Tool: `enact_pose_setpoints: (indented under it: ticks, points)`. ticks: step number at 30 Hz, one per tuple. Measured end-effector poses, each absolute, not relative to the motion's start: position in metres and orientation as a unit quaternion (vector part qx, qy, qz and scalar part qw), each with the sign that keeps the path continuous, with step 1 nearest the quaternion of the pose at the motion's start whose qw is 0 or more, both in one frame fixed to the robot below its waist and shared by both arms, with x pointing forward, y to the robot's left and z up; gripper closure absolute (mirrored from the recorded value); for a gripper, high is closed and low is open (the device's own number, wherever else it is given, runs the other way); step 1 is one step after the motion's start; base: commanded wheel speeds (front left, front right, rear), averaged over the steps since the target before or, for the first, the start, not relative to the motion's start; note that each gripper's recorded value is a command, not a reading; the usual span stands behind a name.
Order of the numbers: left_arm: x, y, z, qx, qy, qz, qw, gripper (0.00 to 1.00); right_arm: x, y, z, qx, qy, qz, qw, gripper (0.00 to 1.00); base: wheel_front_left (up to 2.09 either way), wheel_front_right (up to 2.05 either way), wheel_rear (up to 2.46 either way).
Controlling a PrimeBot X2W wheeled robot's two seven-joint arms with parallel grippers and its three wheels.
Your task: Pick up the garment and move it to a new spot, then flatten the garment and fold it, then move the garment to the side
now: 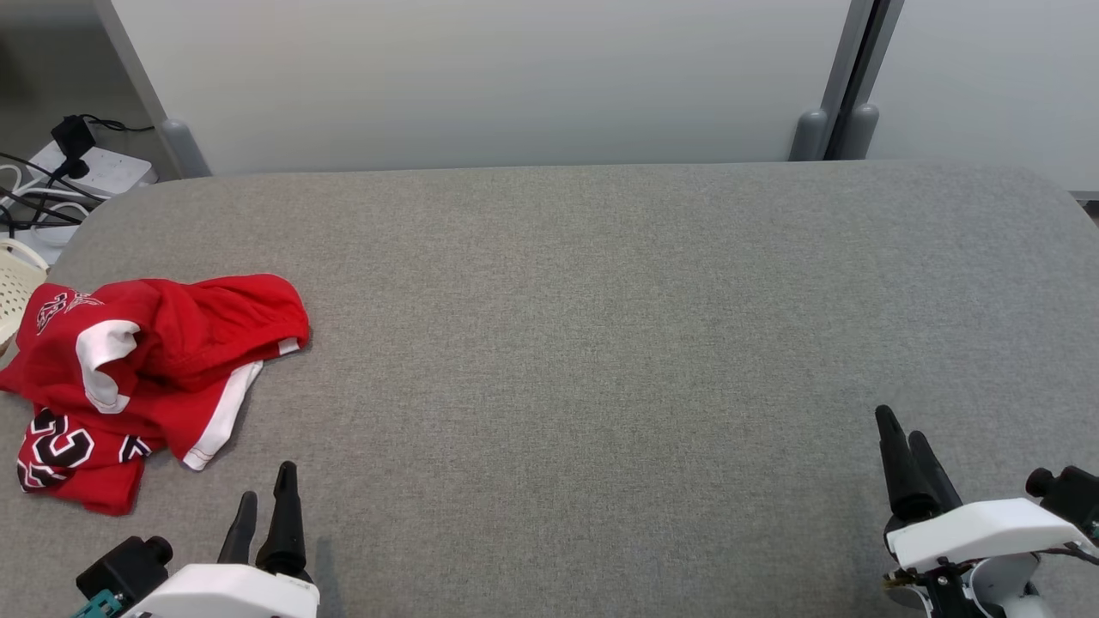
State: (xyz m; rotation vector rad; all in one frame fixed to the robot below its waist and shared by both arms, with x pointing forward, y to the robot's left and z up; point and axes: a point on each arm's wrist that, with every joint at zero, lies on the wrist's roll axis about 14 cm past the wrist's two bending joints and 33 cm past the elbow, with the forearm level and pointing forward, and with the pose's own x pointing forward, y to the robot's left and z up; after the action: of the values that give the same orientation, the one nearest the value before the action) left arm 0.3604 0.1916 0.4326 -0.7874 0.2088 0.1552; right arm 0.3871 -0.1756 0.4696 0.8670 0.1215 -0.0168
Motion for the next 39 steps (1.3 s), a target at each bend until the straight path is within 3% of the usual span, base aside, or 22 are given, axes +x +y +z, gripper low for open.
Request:
enact_pose_setpoints:
  ticks: [20, 39]
  points:
    - [0.368, 0.199, 0.444, -0.241, 0.082, 0.07, 0.964, 0.0, 0.393, -0.171, 0.47, 0.311, 0.054, 0.011, 0.949, 0.0, 0.0, 0.0, 0.0]
    - [0.369, 0.19, 0.444, -0.124, 0.078, 0.041, 0.988, 0.0, 0.395, -0.17, 0.473, 0.209, 0.045, 0.029, 0.976, 0.0, 0.0, 0.0, 0.0]
